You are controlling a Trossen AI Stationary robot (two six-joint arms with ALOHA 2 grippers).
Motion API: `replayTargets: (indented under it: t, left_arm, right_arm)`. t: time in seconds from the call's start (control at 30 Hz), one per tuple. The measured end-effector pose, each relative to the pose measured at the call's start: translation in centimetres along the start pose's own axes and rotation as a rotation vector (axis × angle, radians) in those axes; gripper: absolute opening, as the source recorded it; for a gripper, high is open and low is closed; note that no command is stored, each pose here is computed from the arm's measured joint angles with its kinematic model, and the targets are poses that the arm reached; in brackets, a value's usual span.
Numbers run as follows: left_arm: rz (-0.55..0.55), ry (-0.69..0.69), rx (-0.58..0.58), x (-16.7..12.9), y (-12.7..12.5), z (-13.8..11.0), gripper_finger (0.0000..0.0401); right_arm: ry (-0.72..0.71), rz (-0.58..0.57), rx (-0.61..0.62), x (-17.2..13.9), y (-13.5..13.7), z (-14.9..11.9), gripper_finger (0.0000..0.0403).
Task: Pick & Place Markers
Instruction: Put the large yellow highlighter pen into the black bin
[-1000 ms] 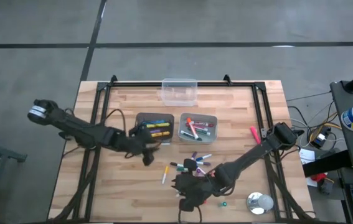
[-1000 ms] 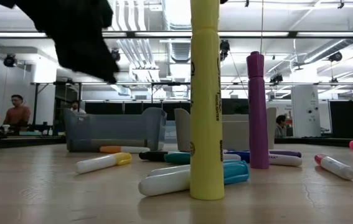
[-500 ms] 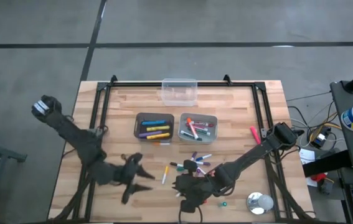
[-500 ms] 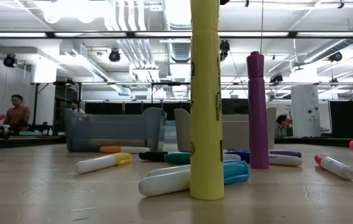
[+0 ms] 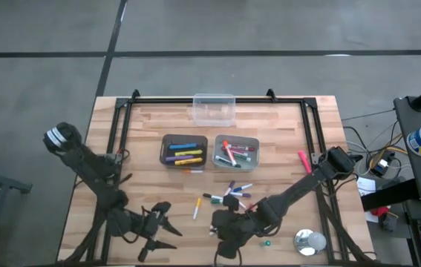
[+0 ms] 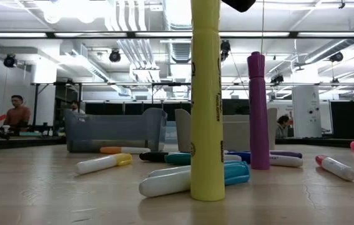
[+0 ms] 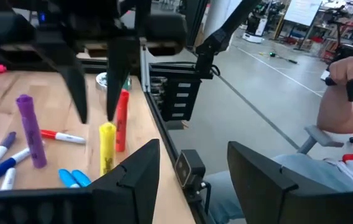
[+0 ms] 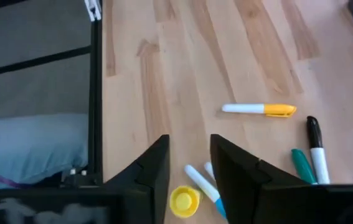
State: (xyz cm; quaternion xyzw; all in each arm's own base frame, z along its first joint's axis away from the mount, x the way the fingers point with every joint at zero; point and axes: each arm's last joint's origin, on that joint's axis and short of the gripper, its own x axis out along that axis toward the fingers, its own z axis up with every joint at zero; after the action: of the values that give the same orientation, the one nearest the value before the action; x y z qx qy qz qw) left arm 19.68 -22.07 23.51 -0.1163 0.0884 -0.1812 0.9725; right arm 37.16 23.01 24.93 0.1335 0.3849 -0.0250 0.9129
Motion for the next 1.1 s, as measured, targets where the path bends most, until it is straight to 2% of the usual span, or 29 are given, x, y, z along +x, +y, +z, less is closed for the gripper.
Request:
replayTargets:
  t: [0.17, 0.33, 0.77, 1.1]
  left_arm:
    - [-0.007, -0.02, -0.012, 0.3, -0.1, -0.2, 0.0181]
    - [-0.006, -0.021, -0.013, 0.4, -0.1, -0.3, 0.0181]
    - [-0.008, -0.028, -0.023, 0.4, -0.1, -0.2, 0.0181]
    - [-0.006, -0.021, -0.021, 0.4, -0.1, -0.3, 0.0181]
  right_arm:
    - [0.019, -0.008, -0.004, 0.0, -0.1, -0.1, 0.0149]
    - [0.057, -0.017, 0.015, -0.4, 0.4, -1.1, 0.0169]
    - [0.104, -0.064, 0.021, 1.9, 0.4, -3.1, 0.0174]
    - [0.103, -0.063, 0.047, 2.0, 0.5, -3.2, 0.017]
